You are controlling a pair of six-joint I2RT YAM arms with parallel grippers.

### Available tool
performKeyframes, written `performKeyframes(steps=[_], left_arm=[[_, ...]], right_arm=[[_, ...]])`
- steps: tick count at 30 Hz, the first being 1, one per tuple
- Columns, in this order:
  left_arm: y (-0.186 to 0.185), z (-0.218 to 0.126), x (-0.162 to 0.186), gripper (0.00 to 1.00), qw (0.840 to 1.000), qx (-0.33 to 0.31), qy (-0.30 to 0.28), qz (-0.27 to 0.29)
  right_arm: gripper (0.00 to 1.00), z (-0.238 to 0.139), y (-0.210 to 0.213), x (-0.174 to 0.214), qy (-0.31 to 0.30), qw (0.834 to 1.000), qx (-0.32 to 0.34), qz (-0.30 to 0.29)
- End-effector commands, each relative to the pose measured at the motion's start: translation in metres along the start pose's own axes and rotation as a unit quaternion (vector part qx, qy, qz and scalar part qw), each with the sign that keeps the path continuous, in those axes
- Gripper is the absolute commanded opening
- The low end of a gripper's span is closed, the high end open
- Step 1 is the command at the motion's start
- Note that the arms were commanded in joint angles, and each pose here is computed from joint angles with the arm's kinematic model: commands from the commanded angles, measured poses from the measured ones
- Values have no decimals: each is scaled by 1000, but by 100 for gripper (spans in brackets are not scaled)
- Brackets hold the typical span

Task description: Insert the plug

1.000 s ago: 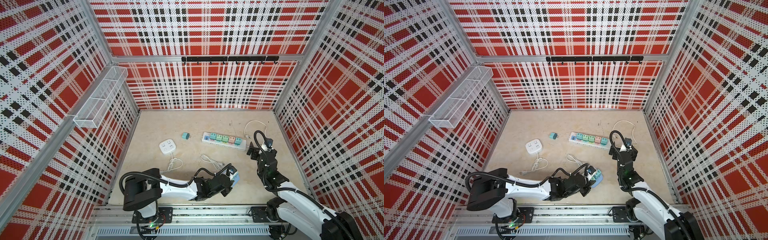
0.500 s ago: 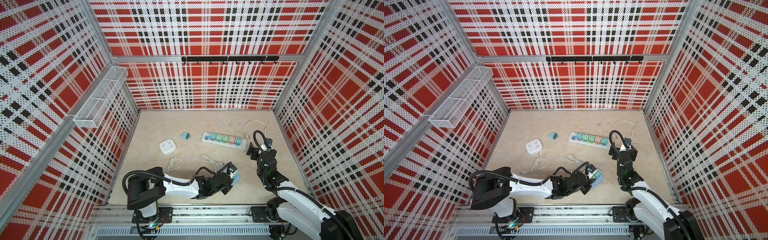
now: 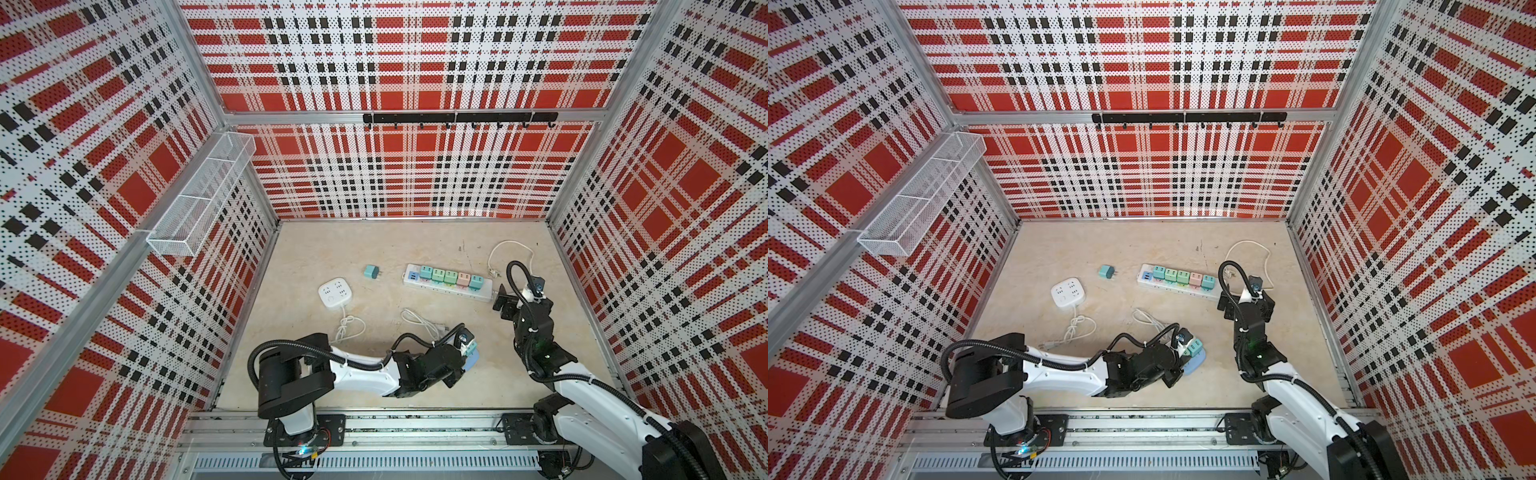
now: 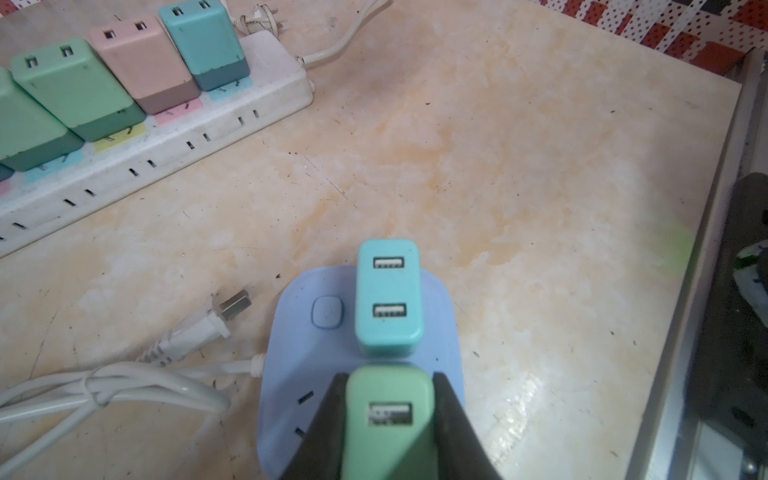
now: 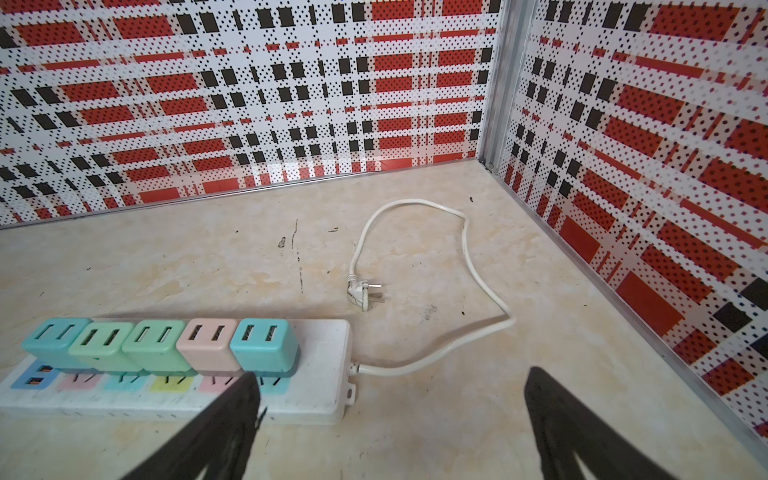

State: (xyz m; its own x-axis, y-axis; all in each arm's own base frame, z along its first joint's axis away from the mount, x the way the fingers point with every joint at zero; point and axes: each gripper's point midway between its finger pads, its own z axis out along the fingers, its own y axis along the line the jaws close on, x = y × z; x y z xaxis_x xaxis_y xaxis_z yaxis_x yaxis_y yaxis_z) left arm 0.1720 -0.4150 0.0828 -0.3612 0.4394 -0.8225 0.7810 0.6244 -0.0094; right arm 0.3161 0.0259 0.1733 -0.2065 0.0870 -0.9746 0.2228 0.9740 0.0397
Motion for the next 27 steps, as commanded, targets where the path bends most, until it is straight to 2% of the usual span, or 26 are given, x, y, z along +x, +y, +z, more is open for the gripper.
performKeyframes(steps=[1, 8, 16, 23, 27], left_arm=[[5, 10, 6, 0, 1000, -20, 15, 5], [13, 21, 36, 0, 998, -13, 57, 2], [22, 22, 65, 0, 996, -27, 87, 23], [8, 7, 63, 0, 997, -9, 54, 47], [9, 7, 63, 0, 998, -9, 55, 35]], right_arm=[[100, -1, 2, -13, -22, 1000, -5, 10], [100, 0, 2, -13, -22, 1000, -4, 10], [100, -1, 2, -12, -21, 1000, -5, 10], [100, -1, 2, -13, -22, 1000, -5, 11], [100, -1, 2, -13, -21, 1000, -5, 11]])
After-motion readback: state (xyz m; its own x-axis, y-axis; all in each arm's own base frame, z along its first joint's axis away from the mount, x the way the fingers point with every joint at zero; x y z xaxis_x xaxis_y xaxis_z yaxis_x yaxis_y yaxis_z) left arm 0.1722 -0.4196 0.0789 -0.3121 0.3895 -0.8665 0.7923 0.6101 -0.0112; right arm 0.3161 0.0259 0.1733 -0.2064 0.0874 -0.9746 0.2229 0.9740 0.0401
